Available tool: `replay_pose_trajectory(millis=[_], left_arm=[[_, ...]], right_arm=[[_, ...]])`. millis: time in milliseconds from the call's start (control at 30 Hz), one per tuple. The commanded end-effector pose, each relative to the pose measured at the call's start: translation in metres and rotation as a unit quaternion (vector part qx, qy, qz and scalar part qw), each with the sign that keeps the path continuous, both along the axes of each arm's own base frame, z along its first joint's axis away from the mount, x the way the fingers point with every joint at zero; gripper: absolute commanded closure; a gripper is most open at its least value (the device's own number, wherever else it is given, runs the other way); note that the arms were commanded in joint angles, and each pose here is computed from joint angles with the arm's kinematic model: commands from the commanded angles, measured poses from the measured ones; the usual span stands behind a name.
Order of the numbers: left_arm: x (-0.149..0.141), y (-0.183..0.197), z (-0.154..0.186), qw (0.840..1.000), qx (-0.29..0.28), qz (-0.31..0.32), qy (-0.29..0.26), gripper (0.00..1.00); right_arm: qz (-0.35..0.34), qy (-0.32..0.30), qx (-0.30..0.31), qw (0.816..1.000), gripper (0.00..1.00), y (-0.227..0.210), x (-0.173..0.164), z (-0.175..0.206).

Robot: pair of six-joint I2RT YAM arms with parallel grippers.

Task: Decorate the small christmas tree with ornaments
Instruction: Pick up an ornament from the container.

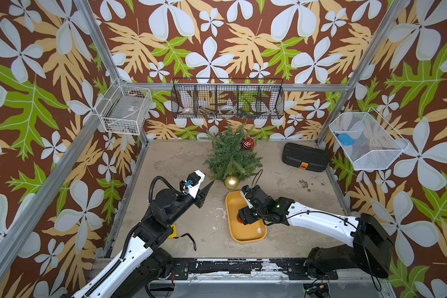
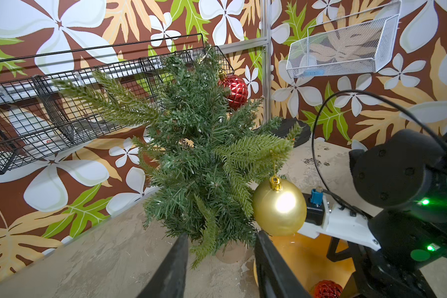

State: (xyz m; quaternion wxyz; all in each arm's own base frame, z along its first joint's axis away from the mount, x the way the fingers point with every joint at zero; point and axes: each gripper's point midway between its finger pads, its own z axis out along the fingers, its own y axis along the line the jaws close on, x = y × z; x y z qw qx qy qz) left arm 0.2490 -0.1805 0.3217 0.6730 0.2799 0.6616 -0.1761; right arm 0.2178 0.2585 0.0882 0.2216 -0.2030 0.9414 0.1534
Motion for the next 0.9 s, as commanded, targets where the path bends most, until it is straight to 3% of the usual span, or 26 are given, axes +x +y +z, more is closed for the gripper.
replay_pose_trajectory(millis=[0, 533, 867], left_arm=[[-0.001, -0.001, 0.007, 1.000, -0.011, -0.005, -0.011, 0.57], [0.000, 0.000, 0.006, 1.000, -0.012, -0.002, -0.009, 0.57], [0.000, 0.000, 0.006, 1.000, -0.013, -0.001, -0.008, 0.57]], right_arm=[[-0.043, 0.017, 0.021, 0.999, 0.21, -0.003, -0.004, -0.002], [-0.076, 0.041, 0.066, 0.994, 0.24, 0.031, 0.007, -0.029], [-0.090, 0.010, -0.004, 0.996, 0.30, 0.014, 0.018, -0.036]])
